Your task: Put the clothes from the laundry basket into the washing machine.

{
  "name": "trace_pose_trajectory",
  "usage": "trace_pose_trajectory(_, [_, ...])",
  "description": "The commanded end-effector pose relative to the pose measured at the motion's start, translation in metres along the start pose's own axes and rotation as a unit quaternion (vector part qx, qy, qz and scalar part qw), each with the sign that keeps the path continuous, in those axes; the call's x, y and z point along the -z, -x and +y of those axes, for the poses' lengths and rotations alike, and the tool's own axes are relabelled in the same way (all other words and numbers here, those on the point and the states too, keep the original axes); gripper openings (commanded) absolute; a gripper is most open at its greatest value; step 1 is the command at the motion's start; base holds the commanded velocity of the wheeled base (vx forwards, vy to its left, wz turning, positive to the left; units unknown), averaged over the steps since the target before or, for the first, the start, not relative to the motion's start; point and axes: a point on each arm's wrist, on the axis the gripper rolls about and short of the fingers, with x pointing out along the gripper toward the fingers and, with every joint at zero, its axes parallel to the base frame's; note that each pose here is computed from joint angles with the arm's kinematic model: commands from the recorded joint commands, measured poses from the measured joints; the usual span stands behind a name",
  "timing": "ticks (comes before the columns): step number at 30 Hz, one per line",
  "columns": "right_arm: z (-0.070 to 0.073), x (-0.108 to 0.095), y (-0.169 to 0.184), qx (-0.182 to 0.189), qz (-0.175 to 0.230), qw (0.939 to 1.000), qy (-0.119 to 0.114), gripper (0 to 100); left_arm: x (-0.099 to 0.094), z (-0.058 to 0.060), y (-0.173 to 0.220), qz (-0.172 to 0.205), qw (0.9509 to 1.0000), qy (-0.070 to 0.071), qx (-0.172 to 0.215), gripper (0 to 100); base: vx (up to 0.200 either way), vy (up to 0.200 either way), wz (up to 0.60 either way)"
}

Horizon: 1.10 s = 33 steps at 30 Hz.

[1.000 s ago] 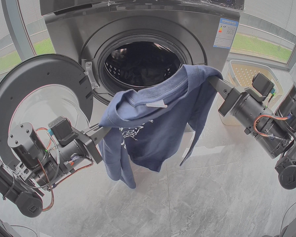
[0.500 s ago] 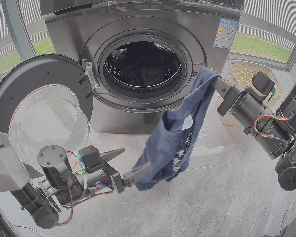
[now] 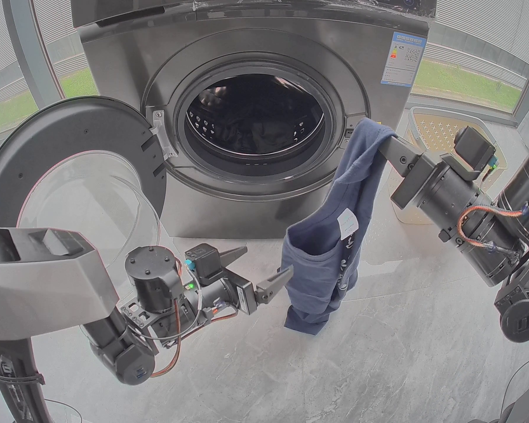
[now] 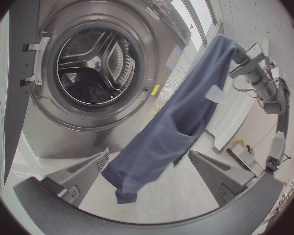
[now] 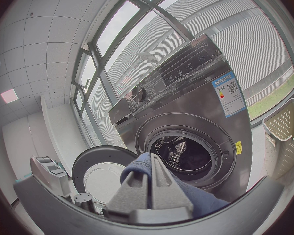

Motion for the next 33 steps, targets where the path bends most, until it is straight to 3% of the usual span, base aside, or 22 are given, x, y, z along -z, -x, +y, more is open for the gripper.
trace_pose_trajectory(1, [0.001,-0.001,0.001,-0.002,0.0,1.0,0.0,0,0.019,0.03,-0.022,0.003,0.9994,-0.003,-0.035,100,0.0,0.0,0.0])
trace_pose_trajectory(7, [0.002,-0.001,0.001,-0.005,-0.001,1.0,-0.002,0,0.029,0.033,-0.032,0.007,0.9995,-0.015,-0.028,100,0.0,0.0,0.0])
trace_pose_trajectory(14, [0.003,0.0,0.001,-0.006,0.001,1.0,-0.002,0,0.035,0.034,-0.041,0.012,0.999,-0.04,0.013,100,0.0,0.0,0.0])
trace_pose_trajectory(33, [0.005,0.003,0.001,-0.01,0.005,0.9999,-0.005,0,0.03,0.044,-0.065,-0.025,0.9969,-0.057,0.048,100,0.0,0.0,0.0])
